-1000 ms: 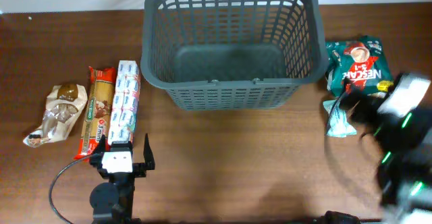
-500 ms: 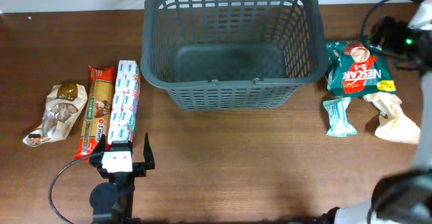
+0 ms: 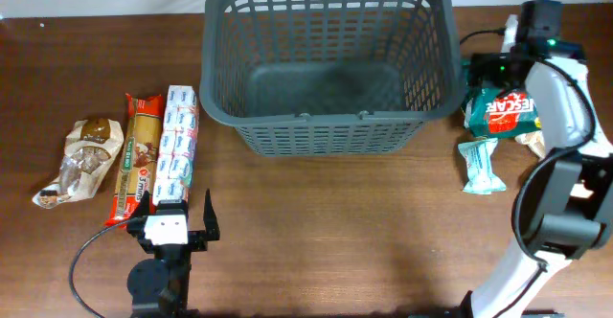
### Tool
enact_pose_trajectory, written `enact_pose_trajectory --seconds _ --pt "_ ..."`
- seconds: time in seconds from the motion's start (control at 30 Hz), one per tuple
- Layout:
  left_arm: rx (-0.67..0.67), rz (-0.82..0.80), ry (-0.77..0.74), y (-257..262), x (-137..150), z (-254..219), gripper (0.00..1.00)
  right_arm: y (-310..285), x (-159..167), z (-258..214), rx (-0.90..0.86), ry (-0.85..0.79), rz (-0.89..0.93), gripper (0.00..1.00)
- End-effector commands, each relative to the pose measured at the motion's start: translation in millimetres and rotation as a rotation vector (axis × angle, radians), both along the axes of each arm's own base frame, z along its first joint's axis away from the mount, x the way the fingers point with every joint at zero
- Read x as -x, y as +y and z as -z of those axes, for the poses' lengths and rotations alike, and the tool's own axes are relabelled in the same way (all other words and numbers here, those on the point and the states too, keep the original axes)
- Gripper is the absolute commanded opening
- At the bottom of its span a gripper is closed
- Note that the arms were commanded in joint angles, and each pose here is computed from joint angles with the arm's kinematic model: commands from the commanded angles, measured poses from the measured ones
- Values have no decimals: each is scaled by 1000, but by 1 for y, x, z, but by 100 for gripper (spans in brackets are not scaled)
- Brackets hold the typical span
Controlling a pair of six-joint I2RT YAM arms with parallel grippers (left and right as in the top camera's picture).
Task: Pack container
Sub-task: 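Reach the right gripper to the green Nescafe bag and grasp it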
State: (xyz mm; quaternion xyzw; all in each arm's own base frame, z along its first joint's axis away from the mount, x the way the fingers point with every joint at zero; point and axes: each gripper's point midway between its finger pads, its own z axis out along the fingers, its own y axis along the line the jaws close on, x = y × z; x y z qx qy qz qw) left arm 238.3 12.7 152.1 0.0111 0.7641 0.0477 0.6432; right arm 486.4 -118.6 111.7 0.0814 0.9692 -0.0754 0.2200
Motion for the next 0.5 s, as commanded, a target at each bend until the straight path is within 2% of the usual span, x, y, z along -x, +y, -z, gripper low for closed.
enact_pose_trajectory --seconds 0.0,0.43,0.47 --pt "3 11 -1 -2 0 2 99 -11 -3 20 70 51 -9 99" --pt "3 11 -1 -2 0 2 99 -6 -4 113 36 188 -7 99" --pt "3 11 -1 -2 0 2 99 -6 -2 119 27 199 10 93"
